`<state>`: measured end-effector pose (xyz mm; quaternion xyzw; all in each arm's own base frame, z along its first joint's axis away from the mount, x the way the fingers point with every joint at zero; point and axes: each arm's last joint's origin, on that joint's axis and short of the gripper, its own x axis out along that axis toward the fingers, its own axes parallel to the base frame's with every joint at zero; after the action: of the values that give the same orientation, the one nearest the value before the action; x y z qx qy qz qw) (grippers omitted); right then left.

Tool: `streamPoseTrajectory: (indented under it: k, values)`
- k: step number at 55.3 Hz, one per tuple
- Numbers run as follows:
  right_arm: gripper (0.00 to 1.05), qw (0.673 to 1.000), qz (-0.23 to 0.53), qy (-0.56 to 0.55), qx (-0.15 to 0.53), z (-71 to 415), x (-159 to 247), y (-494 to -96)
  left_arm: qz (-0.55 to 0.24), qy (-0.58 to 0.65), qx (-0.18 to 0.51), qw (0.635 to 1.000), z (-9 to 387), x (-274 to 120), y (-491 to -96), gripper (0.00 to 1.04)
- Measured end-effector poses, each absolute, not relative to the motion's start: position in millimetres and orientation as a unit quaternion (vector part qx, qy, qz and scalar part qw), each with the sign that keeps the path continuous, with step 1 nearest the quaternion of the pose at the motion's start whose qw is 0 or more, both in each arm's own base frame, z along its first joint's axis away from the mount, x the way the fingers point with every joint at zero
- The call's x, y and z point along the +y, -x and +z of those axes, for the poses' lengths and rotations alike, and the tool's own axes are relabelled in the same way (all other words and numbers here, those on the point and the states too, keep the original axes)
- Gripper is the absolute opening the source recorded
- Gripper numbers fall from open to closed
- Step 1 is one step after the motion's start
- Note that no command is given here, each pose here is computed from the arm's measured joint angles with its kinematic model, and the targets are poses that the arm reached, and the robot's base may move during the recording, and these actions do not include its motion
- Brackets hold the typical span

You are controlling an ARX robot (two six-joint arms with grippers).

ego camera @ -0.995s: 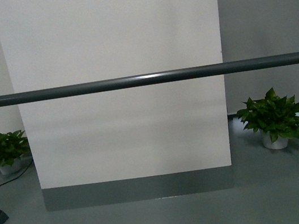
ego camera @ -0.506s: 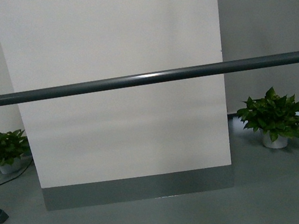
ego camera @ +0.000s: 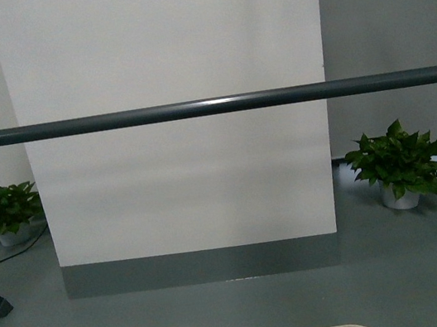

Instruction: Move hamper under clothes hanger

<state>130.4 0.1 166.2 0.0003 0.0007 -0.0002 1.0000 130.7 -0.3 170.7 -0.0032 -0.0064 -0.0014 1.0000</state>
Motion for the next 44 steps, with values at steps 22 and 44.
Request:
streamPoseTrajectory:
  k: [22, 44]
  values:
    - [0.02, 1.000, 0.000, 0.000, -0.004, 168.6, 0.1, -118.5, -0.001, 0.003, -0.011, 1.000, 172.8, -0.3, -118.3, 0.03]
    - [0.02, 1.000, 0.000, 0.000, -0.004, 168.4, 0.1, -111.0, -0.001, 0.003, -0.011, 1.000, 172.6, -0.3, -110.7, 0.03]
